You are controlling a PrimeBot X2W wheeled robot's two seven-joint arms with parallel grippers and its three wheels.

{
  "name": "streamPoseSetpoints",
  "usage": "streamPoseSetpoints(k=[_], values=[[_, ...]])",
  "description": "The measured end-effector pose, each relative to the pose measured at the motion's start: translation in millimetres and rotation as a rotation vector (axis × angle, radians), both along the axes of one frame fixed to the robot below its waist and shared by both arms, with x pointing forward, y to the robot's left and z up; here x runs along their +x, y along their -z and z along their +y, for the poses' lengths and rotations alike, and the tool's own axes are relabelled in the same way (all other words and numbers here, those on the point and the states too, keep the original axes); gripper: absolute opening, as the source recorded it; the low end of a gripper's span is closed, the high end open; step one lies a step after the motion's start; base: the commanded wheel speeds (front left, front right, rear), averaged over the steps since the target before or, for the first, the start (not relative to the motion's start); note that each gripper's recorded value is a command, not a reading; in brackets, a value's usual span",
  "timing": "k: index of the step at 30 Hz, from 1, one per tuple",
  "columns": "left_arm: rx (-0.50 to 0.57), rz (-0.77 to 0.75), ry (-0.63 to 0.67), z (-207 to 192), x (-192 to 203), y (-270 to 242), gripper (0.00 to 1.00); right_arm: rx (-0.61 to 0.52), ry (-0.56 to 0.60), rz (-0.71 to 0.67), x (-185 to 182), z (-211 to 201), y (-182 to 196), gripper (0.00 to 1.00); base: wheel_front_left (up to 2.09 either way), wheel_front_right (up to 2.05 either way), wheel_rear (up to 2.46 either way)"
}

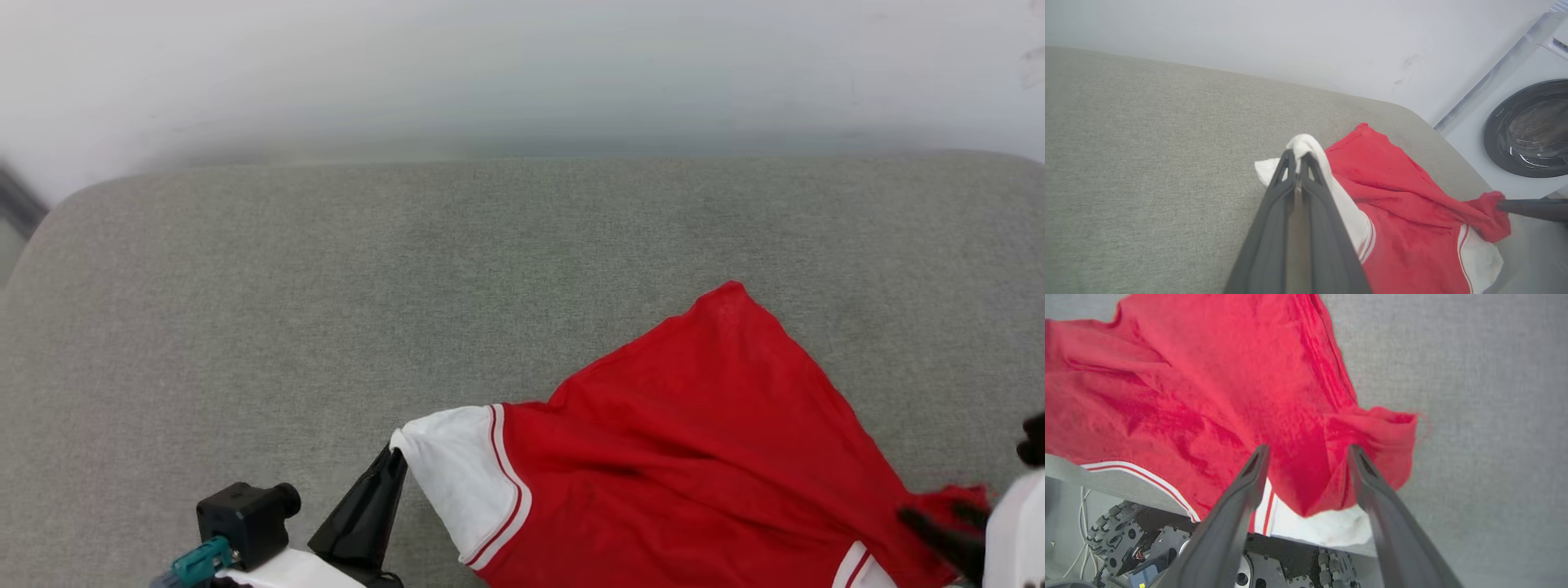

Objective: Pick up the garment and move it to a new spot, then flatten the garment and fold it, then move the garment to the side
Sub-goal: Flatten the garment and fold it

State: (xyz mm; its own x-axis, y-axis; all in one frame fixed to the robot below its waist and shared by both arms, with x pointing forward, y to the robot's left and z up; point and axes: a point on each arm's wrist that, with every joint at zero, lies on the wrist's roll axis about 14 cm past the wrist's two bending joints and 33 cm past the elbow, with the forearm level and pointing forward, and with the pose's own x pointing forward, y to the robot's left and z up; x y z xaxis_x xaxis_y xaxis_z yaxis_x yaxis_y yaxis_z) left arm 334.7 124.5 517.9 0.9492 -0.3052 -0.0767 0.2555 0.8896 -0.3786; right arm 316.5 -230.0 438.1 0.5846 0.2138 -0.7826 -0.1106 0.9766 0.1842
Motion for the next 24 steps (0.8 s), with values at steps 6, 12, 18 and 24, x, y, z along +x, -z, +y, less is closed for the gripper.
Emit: streamPoseSetpoints(k=[6,12,18,24], values=[[0.005,-0.003,0.007,-1,1,-2,0.0,0.033,-0.132,-0.137,50,32,-47,1.0,0.0,0.0,0.0],[0.021,-0.009,0.016,-1,4,-7,0.0,0.024,-0.226,-0.151,120,74,-55,1.0,0.0,0.0,0.0],[0.026,0.009,-0.032,11,13,-4,0.0,-0.061,-0.264,-0.056,175,99,-12,1.0,0.0,0.0,0.0],[0.031,0.021,-0.046,15,20,0,0.0,-0.091,-0.258,0.005,202,106,25,1.0,0.0,0.0,0.0]])
